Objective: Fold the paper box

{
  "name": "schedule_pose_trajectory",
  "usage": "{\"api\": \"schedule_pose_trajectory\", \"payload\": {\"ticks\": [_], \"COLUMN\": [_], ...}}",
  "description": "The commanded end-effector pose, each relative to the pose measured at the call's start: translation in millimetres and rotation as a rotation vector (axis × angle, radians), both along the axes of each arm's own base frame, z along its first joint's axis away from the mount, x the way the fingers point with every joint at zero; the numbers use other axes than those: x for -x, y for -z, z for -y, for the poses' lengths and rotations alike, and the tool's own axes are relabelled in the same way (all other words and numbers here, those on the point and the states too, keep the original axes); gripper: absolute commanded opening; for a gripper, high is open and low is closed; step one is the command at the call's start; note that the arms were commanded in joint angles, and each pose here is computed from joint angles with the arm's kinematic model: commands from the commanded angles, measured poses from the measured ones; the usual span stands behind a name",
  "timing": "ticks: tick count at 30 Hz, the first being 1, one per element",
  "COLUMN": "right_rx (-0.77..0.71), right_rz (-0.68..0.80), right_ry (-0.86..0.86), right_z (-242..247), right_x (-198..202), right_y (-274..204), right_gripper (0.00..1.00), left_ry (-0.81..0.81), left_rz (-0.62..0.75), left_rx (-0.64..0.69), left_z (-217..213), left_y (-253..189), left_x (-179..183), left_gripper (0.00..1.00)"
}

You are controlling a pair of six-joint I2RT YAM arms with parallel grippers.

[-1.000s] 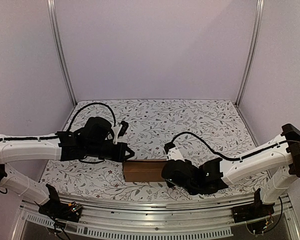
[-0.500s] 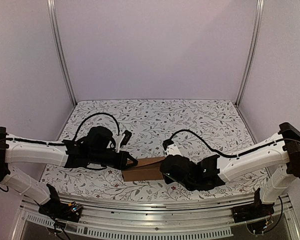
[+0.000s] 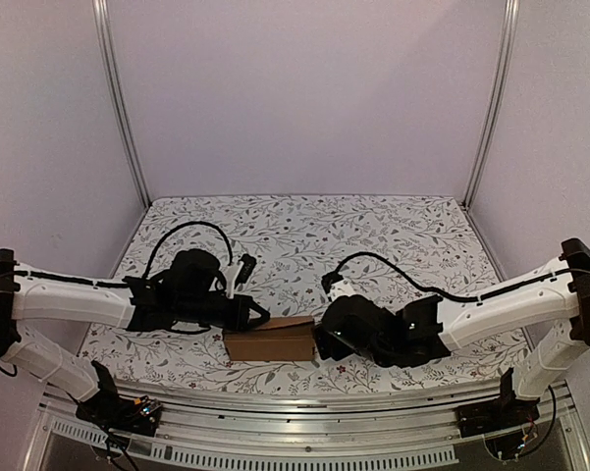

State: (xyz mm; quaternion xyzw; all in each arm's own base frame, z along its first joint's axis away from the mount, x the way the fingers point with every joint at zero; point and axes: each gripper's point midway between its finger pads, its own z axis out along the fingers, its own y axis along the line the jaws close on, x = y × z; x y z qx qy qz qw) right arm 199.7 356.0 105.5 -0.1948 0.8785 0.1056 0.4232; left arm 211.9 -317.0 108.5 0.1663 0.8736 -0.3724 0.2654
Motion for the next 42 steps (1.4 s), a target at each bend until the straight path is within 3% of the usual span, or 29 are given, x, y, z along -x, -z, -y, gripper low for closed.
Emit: {"api": "schedule_pose_trajectory", "payload": {"ticks": [1, 11, 13, 17, 20, 29, 35, 42], "right_rx": [0.009, -0.103, -0.120, -0.146, -0.145, -0.111, -0.058, -0.025], "right_rz": [-0.047, 0.066, 0.069, 0.068, 0.052, -0.062, -0.161, -0.206], "right_ry": [-0.135, -0.211, -0.212, -0.220, -0.236, -0.232, -0.198, -0.148], "right_z": [3.9, -1.8, -8.3, -27.8, -42.1, -61.2, -49.2, -31.2], "right_x": [21.8, 17.2, 11.8, 2.1, -3.7, -6.1, 2.8, 9.1], "right_y": [-14.3, -97.9, -107.3, -120.6, -118.0, -53.3, 7.9, 39.0], "right_gripper": [0.87, 0.85, 0.68, 0.22, 0.02, 0.00, 0.00, 0.00], "left_ry": [-0.029, -0.053, -0.056, -0.062, -0.067, -0.081, -0.100, -0.097], "left_rz": [-0.047, -0.056, -0.054, -0.052, -0.049, -0.042, -0.023, 0.020], "left_rx": [-0.055, -0.049, -0.051, -0.052, -0.051, -0.058, -0.067, -0.060], "left_z": [-15.5, -20.6, -22.3, -23.7, -24.5, -27.6, -30.2, -26.6], "left_y": [21.5, 27.1, 27.6, 27.7, 27.1, 23.6, 18.6, 0.2], "left_x": [4.3, 5.8, 6.0, 6.0, 5.5, 4.3, 0.5, -6.0], "left_gripper": [0.00, 0.00, 0.00, 0.00, 0.00, 0.00, 0.00, 0.00]}}
